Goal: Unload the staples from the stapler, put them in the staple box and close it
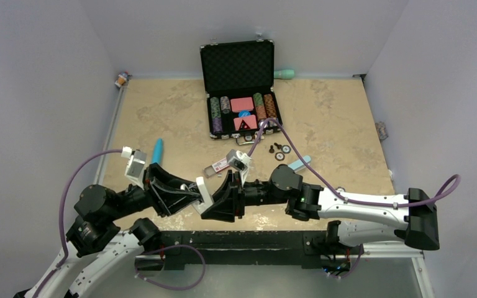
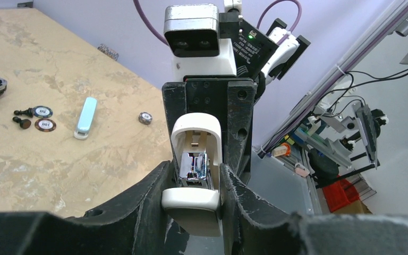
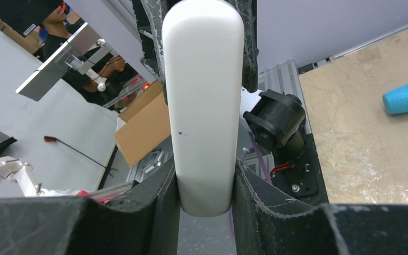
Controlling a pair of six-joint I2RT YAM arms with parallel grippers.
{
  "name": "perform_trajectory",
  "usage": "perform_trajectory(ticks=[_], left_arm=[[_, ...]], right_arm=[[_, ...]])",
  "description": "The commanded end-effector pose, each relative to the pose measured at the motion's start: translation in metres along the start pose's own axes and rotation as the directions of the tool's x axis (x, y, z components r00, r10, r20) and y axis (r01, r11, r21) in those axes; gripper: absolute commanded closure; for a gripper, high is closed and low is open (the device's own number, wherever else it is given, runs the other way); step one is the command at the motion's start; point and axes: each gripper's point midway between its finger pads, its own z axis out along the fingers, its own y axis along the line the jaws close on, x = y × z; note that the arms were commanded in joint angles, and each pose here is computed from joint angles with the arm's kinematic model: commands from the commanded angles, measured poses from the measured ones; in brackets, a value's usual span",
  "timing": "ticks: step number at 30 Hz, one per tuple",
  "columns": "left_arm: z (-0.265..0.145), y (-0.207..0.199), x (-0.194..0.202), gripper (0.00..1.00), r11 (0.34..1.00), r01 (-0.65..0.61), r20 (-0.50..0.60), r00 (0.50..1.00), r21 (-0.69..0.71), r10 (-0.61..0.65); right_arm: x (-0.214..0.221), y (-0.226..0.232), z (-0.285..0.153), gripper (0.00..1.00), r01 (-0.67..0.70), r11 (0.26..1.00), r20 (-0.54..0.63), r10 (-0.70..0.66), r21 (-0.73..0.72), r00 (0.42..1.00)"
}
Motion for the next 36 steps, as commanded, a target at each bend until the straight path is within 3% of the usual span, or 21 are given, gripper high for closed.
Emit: perform_trajectory(ticks=[1, 2, 4, 9, 14, 21, 31, 34, 36], left_arm=[[-0.007, -0.002, -0.017, 1.0, 0.999, -0.029, 0.051, 0.998, -0.043, 0.032], [-0.008, 0.002, -0.017, 1.0, 0.997, -0.025, 0.048, 0.998, -0.076, 0.028], [-0.011, 0.014, -0.015, 1.0, 0.988, -0.014, 0.032, 0.999, -0.151, 0.02], [-0.019, 0.054, -0.002, 1.0, 0.931, 0.019, -0.013, 1.0, -0.363, -0.026], [-0.019, 0.094, 0.025, 1.0, 0.853, 0.035, -0.105, 0.989, -0.521, -0.105], [-0.007, 0.129, 0.06, 1.0, 0.785, 0.038, -0.205, 0.957, -0.618, -0.208], [0.005, 0.154, 0.092, 1.0, 0.75, 0.051, -0.267, 0.917, -0.659, -0.298], [0.008, 0.16, 0.103, 1.0, 0.741, 0.066, -0.278, 0.902, -0.668, -0.331], [0.008, 0.166, 0.108, 1.0, 0.72, 0.066, -0.278, 0.895, -0.691, -0.349]], right_arm=[[-0.028, 0.004, 0.0, 0.67, 0.004, 0.998, 0.066, -0.008, 0.06, 0.998], [-0.026, -0.001, -0.002, 0.54, -0.004, 0.995, 0.058, -0.001, 0.096, 0.998], [-0.023, -0.018, -0.009, 0.39, -0.027, 0.98, 0.055, 0.016, 0.198, 0.998], [-0.005, -0.063, -0.04, 0.29, -0.087, 0.891, 0.063, 0.066, 0.446, 0.996], [0.012, -0.084, -0.07, 0.3, -0.139, 0.816, 0.087, 0.108, 0.561, 0.99], [0.018, -0.093, -0.087, 0.32, -0.183, 0.77, 0.124, 0.136, 0.611, 0.983], [0.026, -0.117, -0.088, 0.4, -0.251, 0.684, 0.183, 0.172, 0.685, 0.968], [0.035, -0.127, -0.083, 0.46, -0.277, 0.649, 0.187, 0.205, 0.709, 0.961], [0.041, -0.132, -0.079, 0.55, -0.3, 0.629, 0.195, 0.232, 0.717, 0.953]])
